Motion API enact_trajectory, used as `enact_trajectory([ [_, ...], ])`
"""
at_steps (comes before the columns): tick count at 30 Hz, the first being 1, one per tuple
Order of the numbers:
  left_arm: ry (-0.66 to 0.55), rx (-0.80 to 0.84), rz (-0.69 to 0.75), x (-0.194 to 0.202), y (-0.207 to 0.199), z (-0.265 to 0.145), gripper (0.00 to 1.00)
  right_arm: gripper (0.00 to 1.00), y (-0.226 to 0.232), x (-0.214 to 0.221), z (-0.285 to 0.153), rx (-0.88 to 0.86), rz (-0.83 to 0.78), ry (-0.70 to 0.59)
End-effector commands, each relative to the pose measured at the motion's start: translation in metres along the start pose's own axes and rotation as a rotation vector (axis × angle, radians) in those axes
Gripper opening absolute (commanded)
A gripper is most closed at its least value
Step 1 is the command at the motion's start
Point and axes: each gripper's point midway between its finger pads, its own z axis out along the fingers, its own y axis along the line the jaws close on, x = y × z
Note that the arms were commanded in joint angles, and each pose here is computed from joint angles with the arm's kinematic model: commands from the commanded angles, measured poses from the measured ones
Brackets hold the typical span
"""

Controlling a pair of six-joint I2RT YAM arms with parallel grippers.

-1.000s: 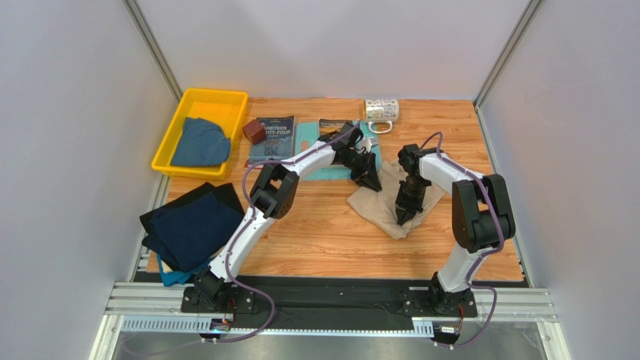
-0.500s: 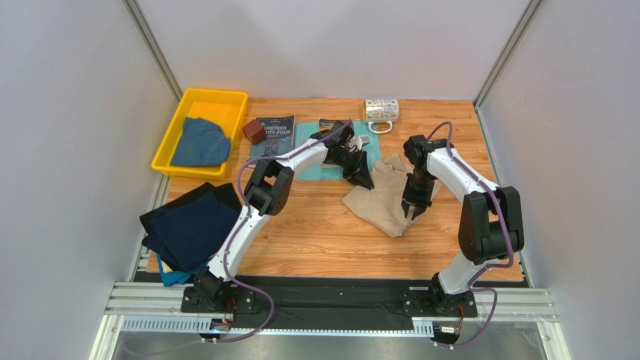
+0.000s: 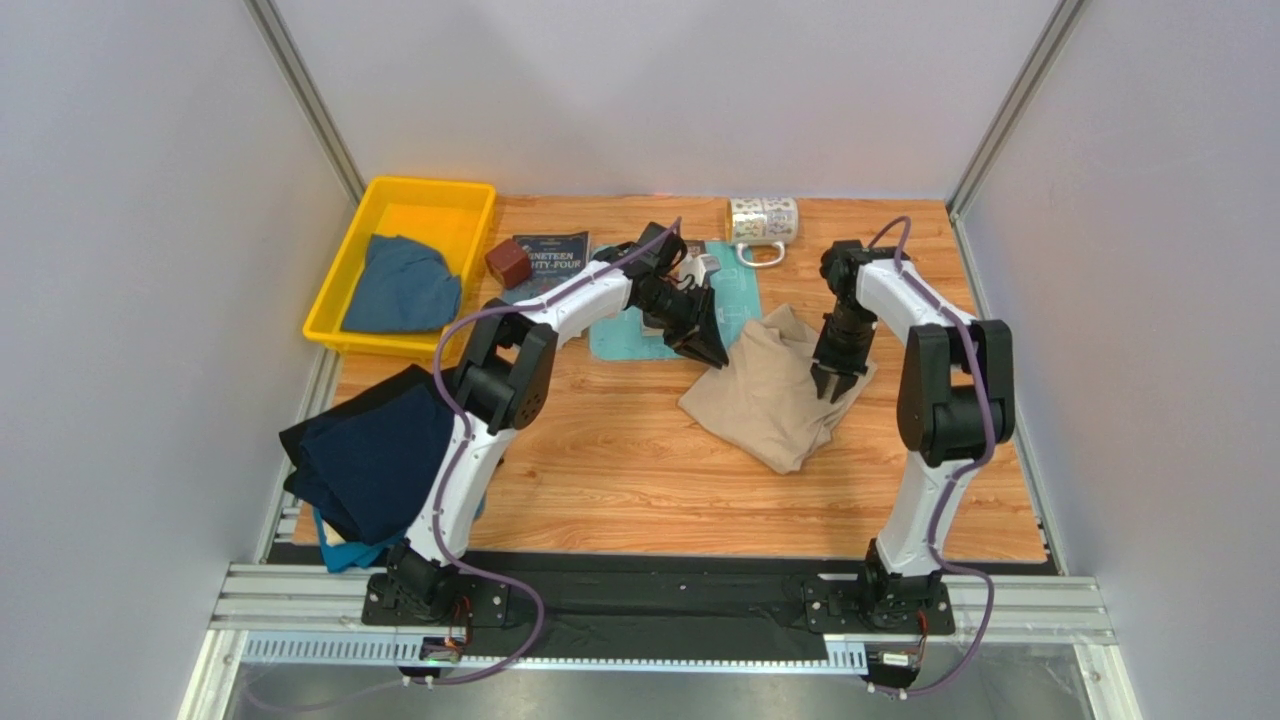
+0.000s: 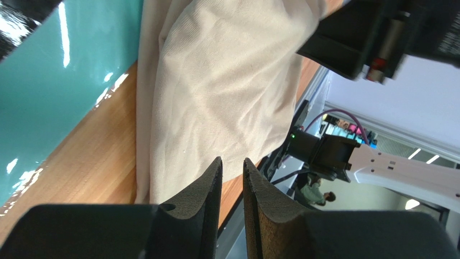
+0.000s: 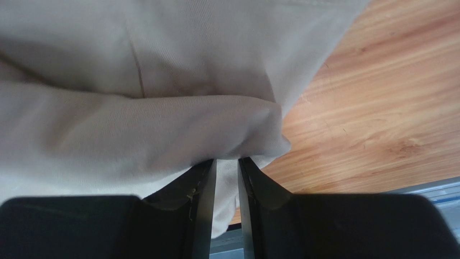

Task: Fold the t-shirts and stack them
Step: Fold the tshirt

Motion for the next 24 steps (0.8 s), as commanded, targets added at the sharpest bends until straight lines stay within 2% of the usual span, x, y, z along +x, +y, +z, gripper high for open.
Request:
enact_trajectory([
  [1,0.04,0.015,0.053,0.016,-0.018,-0.008,0.27,0.25,0.005,-0.01,0.021,0.022,0.004,0.024],
  [5,0.082,0.028,0.074,0.032,-0.026,0.001,0.27,0.25,0.002,-0.005,0.032,0.038,0.011,0.042],
  [9,0.148,0.02,0.005,0.049,-0.007,0.015,0.27,0.25,0.0,-0.002,0.038,0.031,0.025,0.056],
  [12,0.158,-0.015,0.004,0.052,0.002,0.011,0.27,0.32,0.001,-0.011,0.017,-0.022,0.03,-0.002],
  [16,0.112,-0.035,0.019,0.042,0.002,-0.004,0.34,0.42,-0.004,-0.026,-0.047,-0.134,0.049,-0.167],
  [17,0.109,-0.034,0.002,0.04,0.004,-0.006,0.36,0.44,-0.002,-0.024,-0.055,-0.17,0.053,-0.168],
  [18,0.104,-0.03,-0.011,0.037,0.007,-0.008,0.36,0.5,-0.007,-0.018,-0.058,-0.17,0.057,-0.158],
  [21,0.106,-0.017,-0.038,0.035,0.011,-0.01,0.36,0.51,-0.019,-0.005,-0.056,-0.197,0.092,-0.115],
  [24,0.093,-0.015,-0.052,0.031,0.015,-0.015,0.36,0.51,-0.02,0.025,-0.026,-0.207,0.113,-0.009],
])
